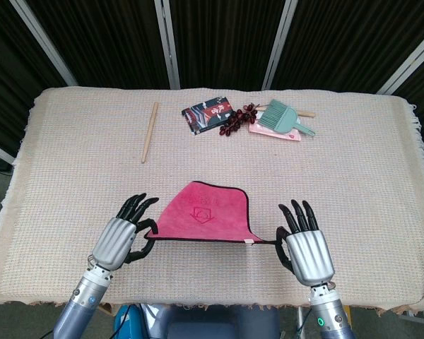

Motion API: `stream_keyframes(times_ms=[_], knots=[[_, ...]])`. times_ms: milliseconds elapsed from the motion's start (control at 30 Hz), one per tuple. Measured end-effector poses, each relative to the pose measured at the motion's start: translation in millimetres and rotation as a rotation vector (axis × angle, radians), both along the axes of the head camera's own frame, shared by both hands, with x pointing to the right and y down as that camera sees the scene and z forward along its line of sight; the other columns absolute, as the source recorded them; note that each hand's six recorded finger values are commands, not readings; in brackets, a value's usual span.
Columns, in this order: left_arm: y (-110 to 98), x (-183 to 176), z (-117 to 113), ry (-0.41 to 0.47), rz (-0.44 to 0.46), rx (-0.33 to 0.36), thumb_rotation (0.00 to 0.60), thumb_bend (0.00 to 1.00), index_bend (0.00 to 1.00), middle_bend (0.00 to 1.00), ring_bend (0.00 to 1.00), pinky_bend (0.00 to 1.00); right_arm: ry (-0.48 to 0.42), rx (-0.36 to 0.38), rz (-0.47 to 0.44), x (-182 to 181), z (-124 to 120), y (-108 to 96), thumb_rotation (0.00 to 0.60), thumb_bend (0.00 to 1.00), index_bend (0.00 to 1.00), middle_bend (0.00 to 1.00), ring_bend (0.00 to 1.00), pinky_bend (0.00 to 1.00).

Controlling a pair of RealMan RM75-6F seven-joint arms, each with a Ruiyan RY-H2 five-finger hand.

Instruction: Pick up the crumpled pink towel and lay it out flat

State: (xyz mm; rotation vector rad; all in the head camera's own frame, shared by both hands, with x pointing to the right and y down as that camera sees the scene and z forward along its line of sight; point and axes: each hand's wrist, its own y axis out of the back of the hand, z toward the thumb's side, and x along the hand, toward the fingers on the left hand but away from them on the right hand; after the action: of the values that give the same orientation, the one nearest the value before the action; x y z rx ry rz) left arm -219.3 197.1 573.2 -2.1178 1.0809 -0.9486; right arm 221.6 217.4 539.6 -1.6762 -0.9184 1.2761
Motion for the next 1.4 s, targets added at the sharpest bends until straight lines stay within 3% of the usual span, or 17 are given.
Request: stream_keyframes(times_ms=[233,533,833,1400], knots=[[-36,9,-17,0.01,-0.028,0.086,0.6,0.53,0.61,0.11,0.0,0.0,-0.016,0.058,0.005,-15,-7,-28,0.6,0.56,0.63,0.18,0.02,0.0],[-101,26,-39,-0.001,-0.086,0.176,0.6,0.53,0.61,0.11,0.0,0.0,-0.043,0.126,0.048,-37,-15,-90,0.6,0.56,0.63,0.17,0.02,0.0],[-162,50,-36,-0.055,-0.114,0.205,0.6,0.53,0.61,0.11,0.0,0.0,-0.051,0.15,0.074,-68,-4,-166,0.6,0.56,0.63,0.17,0.02,0.0],[-231,102,-20,-0.081,-0.139,0.249,0.6,0.53,0.61,0.11,0.0,0.0,-0.038,0.216,0.114,-91,17,-249,0.6,0.56,0.63,0.18,0.02,0.0]])
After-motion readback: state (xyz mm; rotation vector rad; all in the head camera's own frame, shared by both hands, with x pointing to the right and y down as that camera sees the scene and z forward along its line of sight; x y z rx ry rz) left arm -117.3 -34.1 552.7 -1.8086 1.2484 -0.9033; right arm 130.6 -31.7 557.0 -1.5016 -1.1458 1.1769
